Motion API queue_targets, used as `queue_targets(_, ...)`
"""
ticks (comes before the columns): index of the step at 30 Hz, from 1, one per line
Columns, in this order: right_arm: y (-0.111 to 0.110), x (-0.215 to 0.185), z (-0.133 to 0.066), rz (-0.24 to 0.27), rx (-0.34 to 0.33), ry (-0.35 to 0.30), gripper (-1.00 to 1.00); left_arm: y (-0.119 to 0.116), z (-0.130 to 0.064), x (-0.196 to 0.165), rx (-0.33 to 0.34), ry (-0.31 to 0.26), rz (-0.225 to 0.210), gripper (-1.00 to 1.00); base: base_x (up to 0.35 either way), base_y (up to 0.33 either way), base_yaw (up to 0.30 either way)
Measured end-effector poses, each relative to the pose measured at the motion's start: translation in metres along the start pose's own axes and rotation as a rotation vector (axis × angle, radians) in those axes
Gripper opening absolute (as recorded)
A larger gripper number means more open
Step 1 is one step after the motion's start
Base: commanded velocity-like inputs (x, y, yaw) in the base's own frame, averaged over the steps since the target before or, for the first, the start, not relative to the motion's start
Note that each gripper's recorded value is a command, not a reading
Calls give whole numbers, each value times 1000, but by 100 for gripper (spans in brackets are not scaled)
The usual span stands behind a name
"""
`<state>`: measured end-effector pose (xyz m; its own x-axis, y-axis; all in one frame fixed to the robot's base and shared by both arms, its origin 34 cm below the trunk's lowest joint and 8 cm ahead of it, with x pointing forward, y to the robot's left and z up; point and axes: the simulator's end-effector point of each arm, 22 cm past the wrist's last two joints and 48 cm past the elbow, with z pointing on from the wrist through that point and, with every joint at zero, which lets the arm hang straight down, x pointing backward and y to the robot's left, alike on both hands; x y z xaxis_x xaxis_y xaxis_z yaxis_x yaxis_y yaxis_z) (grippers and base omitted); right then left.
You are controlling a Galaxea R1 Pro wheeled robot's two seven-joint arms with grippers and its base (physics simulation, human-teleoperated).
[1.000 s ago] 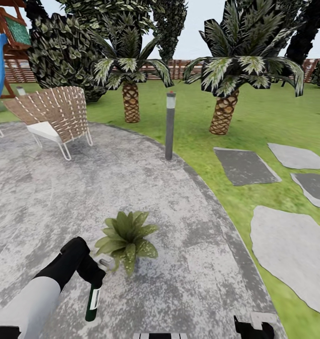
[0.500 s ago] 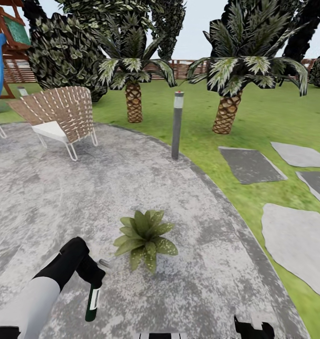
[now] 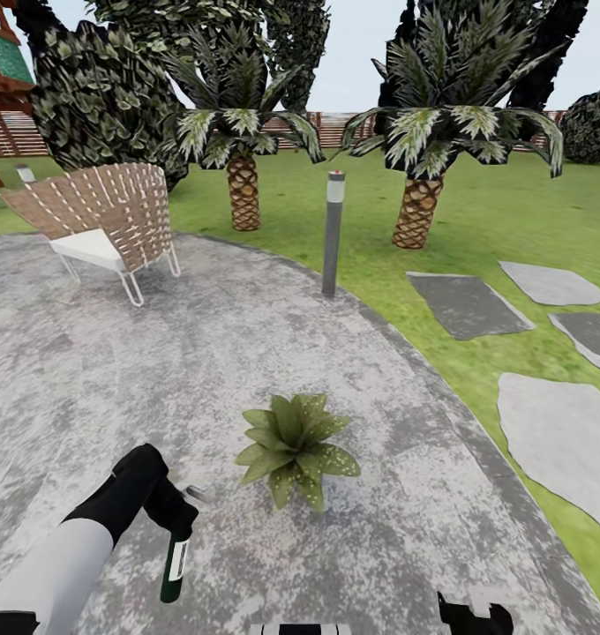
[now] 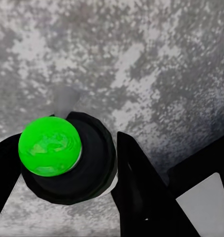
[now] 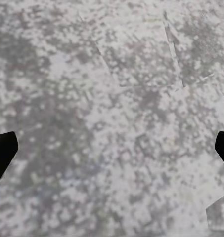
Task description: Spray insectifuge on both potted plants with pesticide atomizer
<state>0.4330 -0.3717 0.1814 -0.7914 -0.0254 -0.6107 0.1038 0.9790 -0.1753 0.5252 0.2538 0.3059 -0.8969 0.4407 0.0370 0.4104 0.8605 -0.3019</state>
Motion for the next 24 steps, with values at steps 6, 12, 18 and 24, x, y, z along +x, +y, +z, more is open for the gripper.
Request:
queue_targets(6, -1, 0, 0, -1, 1, 0, 100, 0, 0, 0, 0, 1, 1, -100, 54, 95, -261)
queue_targets(12, -1, 0, 0, -1, 1, 0, 100, 0, 0, -1, -3, 2, 7, -100, 4, 5, -298)
queue_targets(18, 0, 0, 0, 0, 0, 0, 100, 8, -6, 0, -17, 9, -5, -100, 0, 0, -300)
queue_targets(24, 1, 0, 0, -1, -1, 1, 100, 18, -45, -6, 2, 60, 37, -100, 0, 0, -300)
